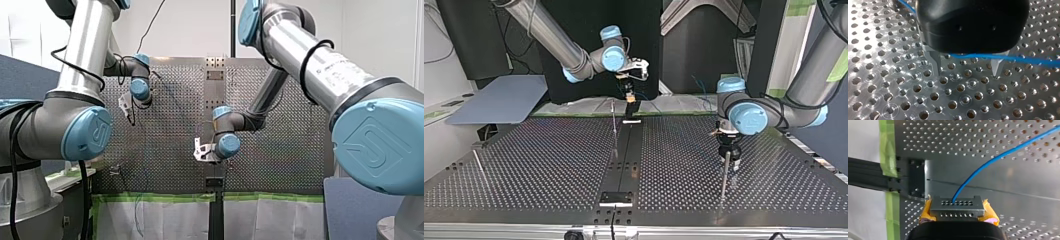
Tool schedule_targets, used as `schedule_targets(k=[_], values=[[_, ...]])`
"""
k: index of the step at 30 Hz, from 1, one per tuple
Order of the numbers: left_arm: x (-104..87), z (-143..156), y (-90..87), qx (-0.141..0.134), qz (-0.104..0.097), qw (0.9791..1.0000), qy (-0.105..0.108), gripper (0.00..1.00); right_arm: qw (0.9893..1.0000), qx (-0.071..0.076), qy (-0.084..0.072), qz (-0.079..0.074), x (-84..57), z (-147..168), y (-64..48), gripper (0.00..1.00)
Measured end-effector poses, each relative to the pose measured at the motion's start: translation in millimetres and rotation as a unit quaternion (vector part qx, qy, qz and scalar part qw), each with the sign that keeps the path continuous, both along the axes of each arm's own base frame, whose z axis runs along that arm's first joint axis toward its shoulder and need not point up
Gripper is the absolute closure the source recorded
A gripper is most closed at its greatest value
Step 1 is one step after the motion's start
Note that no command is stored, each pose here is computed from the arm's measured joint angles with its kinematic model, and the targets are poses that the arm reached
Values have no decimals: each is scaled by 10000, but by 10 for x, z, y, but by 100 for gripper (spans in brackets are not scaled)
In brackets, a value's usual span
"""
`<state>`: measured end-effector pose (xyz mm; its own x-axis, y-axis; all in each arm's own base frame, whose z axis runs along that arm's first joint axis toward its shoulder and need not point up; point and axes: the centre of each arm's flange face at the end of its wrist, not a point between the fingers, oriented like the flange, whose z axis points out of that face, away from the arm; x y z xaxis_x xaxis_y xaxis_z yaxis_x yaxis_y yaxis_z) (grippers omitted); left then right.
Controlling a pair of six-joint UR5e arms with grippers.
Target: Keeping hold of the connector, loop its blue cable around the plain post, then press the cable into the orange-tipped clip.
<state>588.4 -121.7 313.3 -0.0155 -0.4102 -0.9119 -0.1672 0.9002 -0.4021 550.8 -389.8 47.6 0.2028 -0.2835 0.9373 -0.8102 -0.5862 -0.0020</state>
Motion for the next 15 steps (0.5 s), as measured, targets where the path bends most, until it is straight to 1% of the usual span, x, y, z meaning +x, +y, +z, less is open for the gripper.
schedule_targets(k=[4,7,11,15], values=[[-1,-2,0,0,0,10000,6,0,9999,-12,18,-117,-21,-200,-15,100],[-1,-2,3,-1,5,10000,6,0,9998,-1,1,-189,-44,-367,-33,100],[-3,-2,4,-3,11,10000,11,0,9996,47,-68,-263,-77,-586,-54,100],[-1,-1,2,-3,5,10000,6,0,9991,123,-182,-355,-121,-800,-83,100]])
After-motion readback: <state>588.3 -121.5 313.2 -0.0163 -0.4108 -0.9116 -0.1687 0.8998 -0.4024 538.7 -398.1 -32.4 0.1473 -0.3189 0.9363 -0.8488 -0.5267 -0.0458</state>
